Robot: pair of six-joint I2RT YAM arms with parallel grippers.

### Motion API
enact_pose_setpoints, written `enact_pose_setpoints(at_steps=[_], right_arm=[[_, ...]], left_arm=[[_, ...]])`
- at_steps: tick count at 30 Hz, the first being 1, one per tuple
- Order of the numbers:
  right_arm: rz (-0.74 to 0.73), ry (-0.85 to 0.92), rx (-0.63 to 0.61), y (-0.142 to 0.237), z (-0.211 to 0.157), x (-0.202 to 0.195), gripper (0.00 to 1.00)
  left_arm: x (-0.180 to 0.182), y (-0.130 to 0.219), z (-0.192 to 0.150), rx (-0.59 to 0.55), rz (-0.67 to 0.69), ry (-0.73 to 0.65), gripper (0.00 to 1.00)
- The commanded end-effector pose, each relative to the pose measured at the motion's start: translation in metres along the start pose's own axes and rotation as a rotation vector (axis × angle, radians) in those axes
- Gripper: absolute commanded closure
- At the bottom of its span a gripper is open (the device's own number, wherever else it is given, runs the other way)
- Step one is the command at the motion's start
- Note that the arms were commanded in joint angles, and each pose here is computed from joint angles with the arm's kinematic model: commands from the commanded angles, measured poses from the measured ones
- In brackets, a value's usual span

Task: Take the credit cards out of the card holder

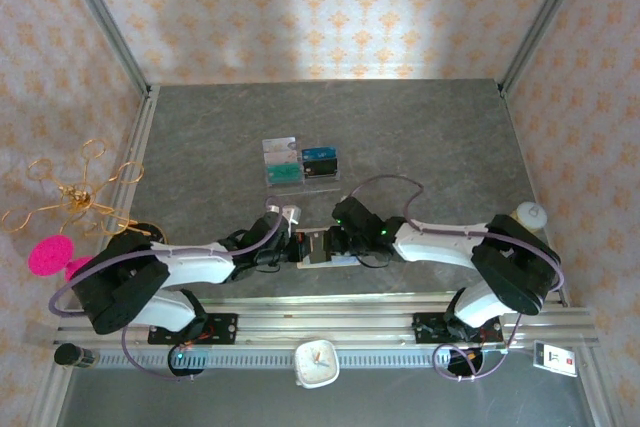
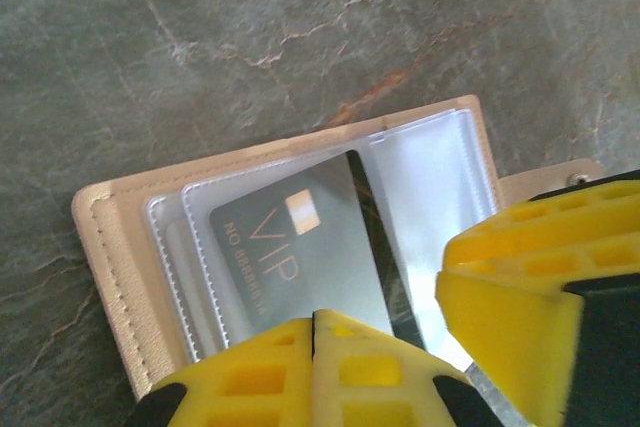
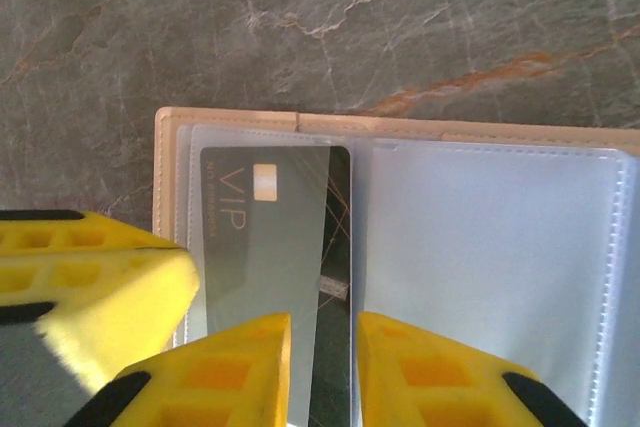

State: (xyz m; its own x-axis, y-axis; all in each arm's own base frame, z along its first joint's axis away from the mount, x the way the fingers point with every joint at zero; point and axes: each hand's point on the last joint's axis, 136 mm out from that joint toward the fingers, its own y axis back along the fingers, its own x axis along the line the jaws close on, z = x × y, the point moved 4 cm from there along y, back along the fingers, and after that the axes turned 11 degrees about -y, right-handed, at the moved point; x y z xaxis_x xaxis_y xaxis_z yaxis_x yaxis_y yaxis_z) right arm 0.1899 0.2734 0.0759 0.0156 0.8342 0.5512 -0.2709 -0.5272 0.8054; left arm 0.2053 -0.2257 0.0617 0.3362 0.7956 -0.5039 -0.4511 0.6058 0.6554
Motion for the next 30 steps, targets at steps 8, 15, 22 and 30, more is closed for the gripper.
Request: enact_pose_setpoints(at_steps=[8,15,22,30], right_arm=[[0.022,0.048,0.049,-0.009,-0.003,0.0,0.76],[0.008,0.029,0.059,-0.013,-0.005,-0.008,0.77],[-0.005,0.001,0.075,-0.019,-0.008,-0.013,0.77],[-0.028,0.002,0.028,-0.009,-0.003,-0.017,0.76]], left_arm=[[0.008,-0.007,-0.006,0.008,0.035,-0.028,1.0],[0.017,-0.01,-0.018,0.034,0.052,-0.015,1.0],[0.022,-0.011,-0.024,0.049,0.059,-0.009,1.0],[0.031,-0.005,-0.03,0.053,0.078,0.006,1.0]])
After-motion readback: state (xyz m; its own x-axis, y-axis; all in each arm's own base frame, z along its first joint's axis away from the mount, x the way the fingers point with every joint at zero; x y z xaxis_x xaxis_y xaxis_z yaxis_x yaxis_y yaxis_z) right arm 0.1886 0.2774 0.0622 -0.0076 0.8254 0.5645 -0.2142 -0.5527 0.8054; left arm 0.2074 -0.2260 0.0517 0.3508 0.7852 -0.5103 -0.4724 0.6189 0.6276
